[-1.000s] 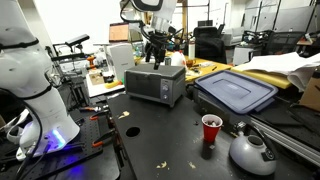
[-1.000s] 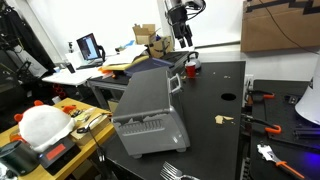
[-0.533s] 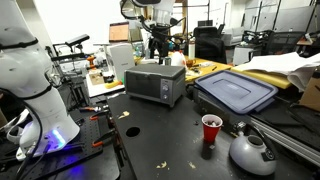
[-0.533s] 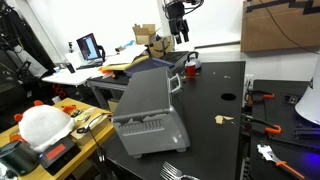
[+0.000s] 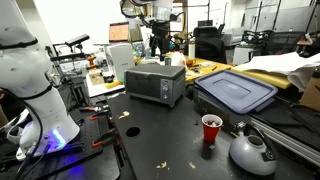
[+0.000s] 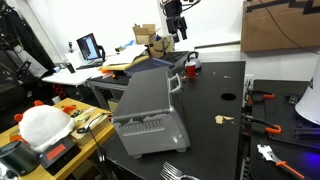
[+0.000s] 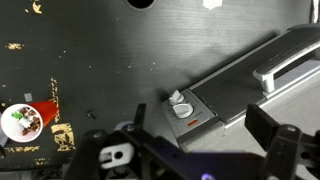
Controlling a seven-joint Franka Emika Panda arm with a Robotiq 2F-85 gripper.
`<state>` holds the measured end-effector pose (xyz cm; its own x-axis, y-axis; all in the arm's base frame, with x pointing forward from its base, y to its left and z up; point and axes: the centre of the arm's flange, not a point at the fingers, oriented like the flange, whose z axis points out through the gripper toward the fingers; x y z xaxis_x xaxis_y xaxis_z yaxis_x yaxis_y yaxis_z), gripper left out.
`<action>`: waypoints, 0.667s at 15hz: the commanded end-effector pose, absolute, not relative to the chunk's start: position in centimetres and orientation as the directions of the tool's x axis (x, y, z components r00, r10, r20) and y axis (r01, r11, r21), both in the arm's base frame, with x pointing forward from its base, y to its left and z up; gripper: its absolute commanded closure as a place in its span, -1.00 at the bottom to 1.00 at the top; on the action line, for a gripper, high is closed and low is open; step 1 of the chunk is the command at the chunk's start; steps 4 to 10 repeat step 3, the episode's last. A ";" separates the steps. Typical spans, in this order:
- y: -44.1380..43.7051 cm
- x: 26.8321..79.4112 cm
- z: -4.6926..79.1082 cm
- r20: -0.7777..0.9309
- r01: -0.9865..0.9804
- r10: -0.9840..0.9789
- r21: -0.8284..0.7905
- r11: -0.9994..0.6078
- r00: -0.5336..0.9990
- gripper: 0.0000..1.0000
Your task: Close the microwave door
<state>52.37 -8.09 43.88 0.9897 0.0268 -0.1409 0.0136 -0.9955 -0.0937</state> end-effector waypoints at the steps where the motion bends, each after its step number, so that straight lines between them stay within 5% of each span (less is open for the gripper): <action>1: -8.2 52.4 43.8 -0.142 0.012 0.026 -0.094 -0.996 0.990 -1.00; 10: -8.2 52.4 43.8 -0.142 0.012 0.025 -0.094 -0.996 0.990 -1.00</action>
